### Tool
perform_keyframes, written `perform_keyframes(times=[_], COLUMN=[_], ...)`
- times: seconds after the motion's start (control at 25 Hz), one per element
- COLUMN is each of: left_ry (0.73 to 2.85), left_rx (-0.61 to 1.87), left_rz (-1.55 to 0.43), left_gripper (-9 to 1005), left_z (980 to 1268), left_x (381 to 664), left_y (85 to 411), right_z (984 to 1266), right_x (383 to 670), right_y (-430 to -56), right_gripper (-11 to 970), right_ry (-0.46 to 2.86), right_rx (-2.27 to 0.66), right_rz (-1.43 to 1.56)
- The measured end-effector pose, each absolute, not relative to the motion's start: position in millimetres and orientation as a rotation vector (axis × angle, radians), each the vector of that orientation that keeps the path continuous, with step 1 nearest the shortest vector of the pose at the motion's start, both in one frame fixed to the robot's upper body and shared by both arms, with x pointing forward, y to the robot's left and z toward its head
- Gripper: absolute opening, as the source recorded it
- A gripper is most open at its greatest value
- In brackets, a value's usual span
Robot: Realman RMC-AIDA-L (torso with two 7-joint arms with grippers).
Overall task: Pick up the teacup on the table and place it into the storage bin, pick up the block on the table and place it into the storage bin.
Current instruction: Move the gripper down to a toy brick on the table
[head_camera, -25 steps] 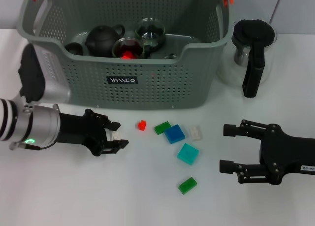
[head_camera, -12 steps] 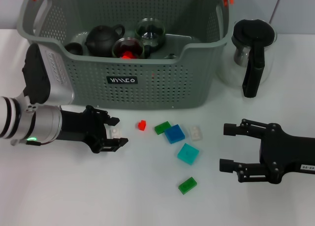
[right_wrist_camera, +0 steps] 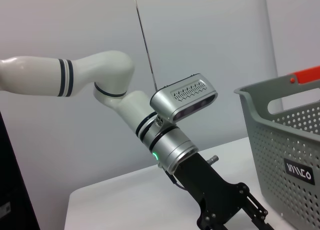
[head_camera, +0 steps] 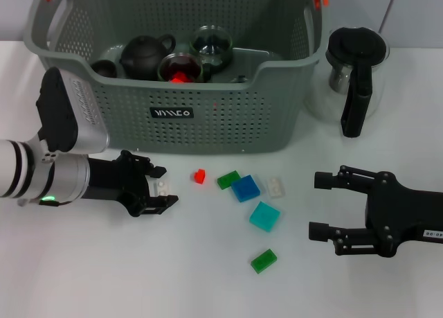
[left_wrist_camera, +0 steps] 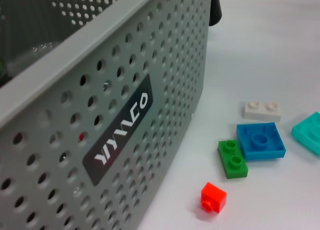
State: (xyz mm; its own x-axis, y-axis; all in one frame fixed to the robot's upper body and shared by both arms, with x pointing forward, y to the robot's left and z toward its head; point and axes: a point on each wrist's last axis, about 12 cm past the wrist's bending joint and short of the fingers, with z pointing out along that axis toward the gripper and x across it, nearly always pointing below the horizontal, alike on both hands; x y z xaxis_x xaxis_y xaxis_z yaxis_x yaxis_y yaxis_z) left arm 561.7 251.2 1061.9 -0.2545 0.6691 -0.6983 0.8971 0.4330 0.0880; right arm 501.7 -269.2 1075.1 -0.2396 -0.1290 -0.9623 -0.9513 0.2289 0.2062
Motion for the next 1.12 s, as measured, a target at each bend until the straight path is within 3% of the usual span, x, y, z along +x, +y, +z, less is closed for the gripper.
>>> perform_keyframes(times=[1.12], left_ry=[2.056], left_rx=[1.288], left_rz=[-0.417], left_gripper=[517], left_z=[1057.6], left_x=[563.1], left_y=[249.7], right_z=[1074.4], right_x=[500.6], right_y=[-269.7], right_gripper=[910], right_ry=[1.589], right_rx=[-1.039], right_rz=[1.13])
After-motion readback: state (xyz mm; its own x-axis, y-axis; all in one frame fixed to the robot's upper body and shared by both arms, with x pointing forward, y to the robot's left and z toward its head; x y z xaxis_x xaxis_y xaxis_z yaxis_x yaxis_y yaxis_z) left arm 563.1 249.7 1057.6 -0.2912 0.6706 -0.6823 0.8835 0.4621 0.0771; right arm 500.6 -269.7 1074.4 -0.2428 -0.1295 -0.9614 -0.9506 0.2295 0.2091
